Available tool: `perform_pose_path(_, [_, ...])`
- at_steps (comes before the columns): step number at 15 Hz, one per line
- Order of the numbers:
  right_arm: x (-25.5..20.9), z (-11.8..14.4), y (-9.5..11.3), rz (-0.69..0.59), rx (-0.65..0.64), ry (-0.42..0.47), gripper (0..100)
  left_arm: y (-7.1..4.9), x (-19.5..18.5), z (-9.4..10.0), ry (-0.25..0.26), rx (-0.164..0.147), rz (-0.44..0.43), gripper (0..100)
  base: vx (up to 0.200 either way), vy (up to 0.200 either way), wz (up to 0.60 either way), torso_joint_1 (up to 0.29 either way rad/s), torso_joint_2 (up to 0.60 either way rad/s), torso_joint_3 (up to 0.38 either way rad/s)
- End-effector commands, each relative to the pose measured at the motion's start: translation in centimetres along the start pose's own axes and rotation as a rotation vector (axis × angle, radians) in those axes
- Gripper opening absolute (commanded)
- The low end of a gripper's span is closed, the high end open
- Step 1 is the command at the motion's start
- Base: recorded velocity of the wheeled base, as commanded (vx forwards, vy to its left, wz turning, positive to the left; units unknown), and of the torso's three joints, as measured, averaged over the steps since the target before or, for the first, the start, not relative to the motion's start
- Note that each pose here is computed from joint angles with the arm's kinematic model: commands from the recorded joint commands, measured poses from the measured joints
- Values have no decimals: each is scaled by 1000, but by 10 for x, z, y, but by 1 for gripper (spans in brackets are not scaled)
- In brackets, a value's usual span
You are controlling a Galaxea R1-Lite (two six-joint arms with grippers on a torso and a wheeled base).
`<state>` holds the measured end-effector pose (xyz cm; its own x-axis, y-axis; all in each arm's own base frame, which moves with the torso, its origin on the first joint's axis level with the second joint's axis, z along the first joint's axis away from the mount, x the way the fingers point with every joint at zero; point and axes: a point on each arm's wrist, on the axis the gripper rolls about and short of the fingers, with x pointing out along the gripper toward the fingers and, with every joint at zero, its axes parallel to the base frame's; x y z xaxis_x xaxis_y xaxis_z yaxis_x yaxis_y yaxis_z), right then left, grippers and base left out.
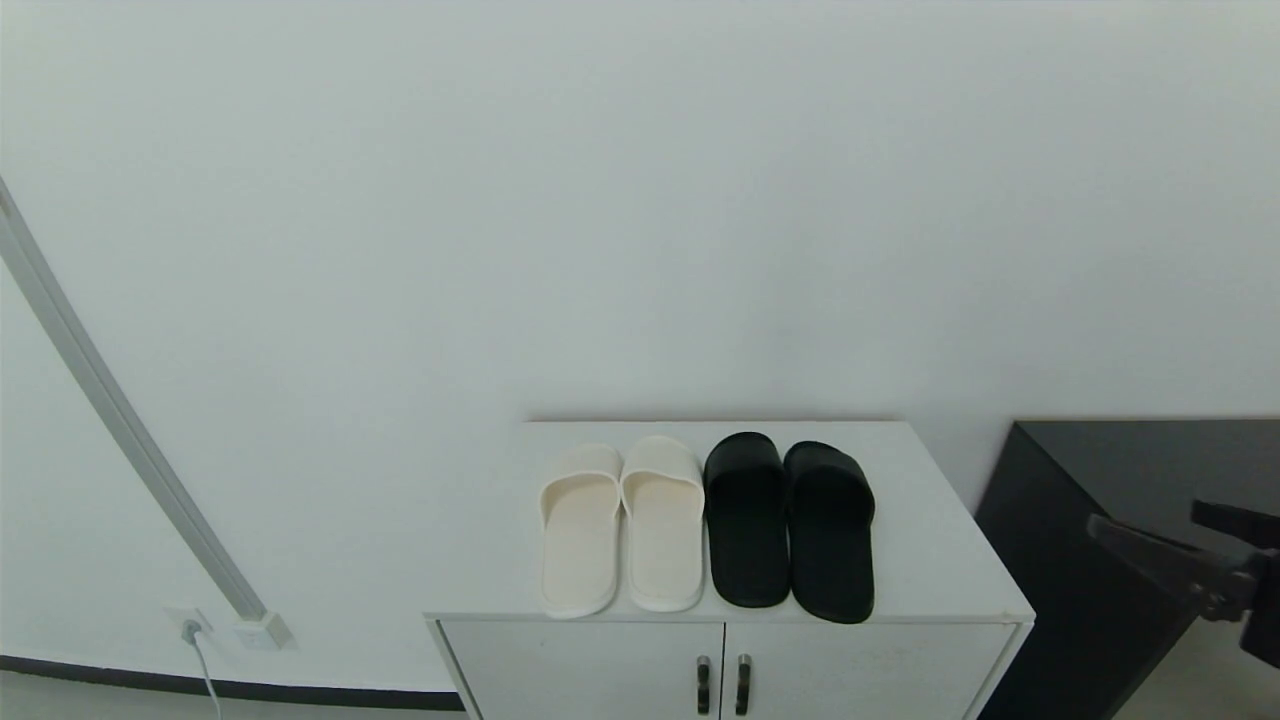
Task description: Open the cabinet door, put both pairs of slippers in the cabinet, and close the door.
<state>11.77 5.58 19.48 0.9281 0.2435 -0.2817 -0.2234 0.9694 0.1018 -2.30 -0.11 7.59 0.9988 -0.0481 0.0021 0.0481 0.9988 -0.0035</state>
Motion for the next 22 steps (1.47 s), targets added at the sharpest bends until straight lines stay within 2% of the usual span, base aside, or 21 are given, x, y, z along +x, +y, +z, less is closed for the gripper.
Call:
perform_pose_path(1, [36, 14, 40, 46, -33, 52, 100, 0, 0, 0, 1, 1, 1, 0, 0, 0, 0, 0, 0, 0])
perform_pose_path(3, [56, 13, 62, 75, -41, 97, 100, 0, 0, 0, 1, 1, 1, 0, 0, 0, 0, 0, 0, 0])
perform_pose_path(6, [99, 6, 95, 27, 19, 153, 100, 0, 0, 0, 1, 1, 1, 0, 0, 0, 0, 0, 0, 0])
perform_pose_path(10, [156, -14, 122, -81, 46, 116, 100, 0, 0, 0, 1, 1, 1, 0, 0, 0, 0, 0, 0, 0])
perform_pose_path(11, [176, -28, 128, -139, 44, 106, 100, 0, 0, 0, 1, 1, 1, 0, 0, 0, 0, 0, 0, 0])
perform_pose_path(15, [215, -62, 138, -236, 33, 60, 100, 0, 0, 0, 1, 1, 1, 0, 0, 0, 0, 0, 0, 0])
perform_pose_path(18, [233, -75, 142, -252, 20, 75, 100, 0, 0, 0, 1, 1, -1, 0, 0, 0, 0, 0, 0, 0])
perform_pose_path(22, [260, -76, 143, -274, 41, 53, 100, 0, 0, 0, 1, 1, -1, 0, 0, 0, 0, 0, 0, 0])
